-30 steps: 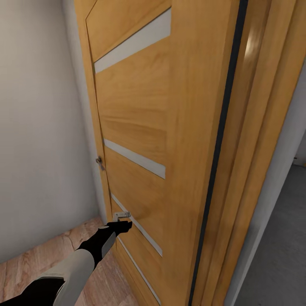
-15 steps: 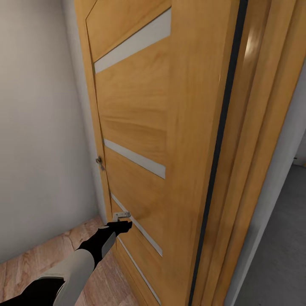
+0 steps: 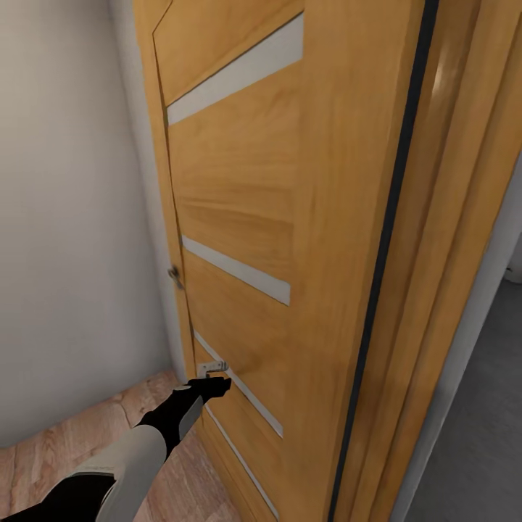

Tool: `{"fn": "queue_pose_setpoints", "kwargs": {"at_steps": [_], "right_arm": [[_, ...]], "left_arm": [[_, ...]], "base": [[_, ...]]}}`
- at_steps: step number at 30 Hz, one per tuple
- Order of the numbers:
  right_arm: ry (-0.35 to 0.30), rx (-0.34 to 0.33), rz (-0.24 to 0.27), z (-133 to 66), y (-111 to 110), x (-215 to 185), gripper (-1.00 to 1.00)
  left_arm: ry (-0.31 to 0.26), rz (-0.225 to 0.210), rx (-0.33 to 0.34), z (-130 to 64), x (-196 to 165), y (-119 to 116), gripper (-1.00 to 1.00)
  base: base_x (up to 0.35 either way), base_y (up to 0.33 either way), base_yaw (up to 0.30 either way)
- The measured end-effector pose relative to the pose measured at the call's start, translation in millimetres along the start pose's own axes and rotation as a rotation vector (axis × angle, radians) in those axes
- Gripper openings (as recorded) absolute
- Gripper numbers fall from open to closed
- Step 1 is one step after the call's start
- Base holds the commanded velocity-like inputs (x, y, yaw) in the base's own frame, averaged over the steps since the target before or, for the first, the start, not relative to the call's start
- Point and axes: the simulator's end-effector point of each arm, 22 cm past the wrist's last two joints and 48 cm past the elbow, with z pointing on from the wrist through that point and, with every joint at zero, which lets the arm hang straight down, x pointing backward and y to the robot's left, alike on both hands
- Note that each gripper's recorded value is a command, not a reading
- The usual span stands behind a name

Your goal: Move the two storage containers from the living room to the garage. In the garage, place one container on the floor and stack the other container on top of it (either order is fine).

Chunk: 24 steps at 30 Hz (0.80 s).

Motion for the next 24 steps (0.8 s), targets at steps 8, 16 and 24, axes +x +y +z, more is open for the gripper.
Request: {"fn": "queue_pose_setpoints", "kwargs": {"at_steps": [8,16,24], "right_arm": [[0.0,0.0,0.0,0.0,0,0,1.0],[0.0,0.001,0.001,0.0,0,0,1.0],[0.0,0.001,0.001,0.0,0,0,1.0]], "left_arm": [[0.002,-0.017,0.054,-1.0,2,-38,1.0],[0.002,-0.017,0.054,-1.0,2,-38,1.0],[0.002,-0.018,0.052,-0.9,2,-37,1.0]], "base": [[0.0,0.001,0.263],[0.0,0.0,0.288],[0.0,0.0,0.29]]}}
